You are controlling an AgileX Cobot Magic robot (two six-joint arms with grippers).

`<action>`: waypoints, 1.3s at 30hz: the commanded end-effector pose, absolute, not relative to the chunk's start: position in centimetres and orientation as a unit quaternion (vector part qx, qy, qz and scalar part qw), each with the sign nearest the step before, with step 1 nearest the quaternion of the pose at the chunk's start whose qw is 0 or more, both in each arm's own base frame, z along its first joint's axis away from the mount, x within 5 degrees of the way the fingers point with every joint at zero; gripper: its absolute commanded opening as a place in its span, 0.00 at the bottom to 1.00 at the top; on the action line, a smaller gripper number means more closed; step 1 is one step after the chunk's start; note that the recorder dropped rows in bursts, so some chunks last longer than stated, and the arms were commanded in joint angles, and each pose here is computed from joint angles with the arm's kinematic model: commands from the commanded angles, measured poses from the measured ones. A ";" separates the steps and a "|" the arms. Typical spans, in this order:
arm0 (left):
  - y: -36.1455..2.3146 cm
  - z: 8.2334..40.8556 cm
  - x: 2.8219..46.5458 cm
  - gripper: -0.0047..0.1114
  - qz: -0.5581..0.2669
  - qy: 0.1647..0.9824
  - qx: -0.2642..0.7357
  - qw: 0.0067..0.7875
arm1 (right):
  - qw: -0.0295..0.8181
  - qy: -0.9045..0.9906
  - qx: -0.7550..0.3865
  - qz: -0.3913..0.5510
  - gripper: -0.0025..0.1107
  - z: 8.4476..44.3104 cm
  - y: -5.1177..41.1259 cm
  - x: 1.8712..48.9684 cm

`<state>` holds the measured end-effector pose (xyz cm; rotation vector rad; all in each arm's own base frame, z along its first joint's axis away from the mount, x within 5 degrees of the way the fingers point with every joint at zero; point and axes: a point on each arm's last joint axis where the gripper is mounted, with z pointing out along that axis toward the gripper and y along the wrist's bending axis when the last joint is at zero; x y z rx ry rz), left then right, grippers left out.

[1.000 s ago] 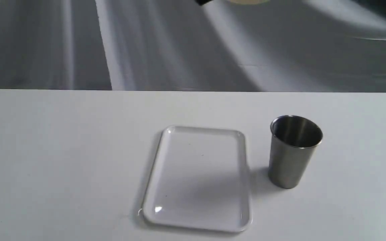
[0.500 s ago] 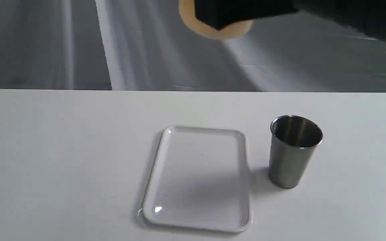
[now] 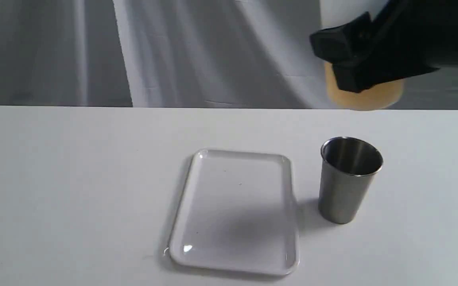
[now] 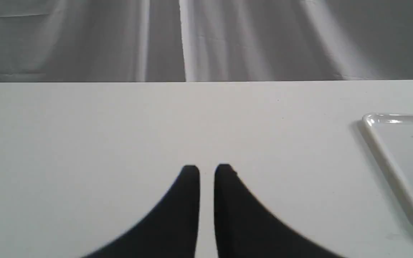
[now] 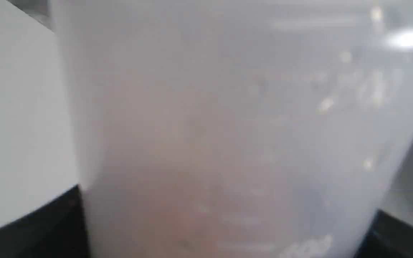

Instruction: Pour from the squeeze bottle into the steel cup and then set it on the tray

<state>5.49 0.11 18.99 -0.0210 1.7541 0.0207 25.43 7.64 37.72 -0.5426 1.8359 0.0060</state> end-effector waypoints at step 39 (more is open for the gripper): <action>0.1 18.9 5.5 0.11 0.006 0.767 -0.009 0.641 | 0.326 0.758 -0.297 -0.480 0.02 30.4 0.0 32.9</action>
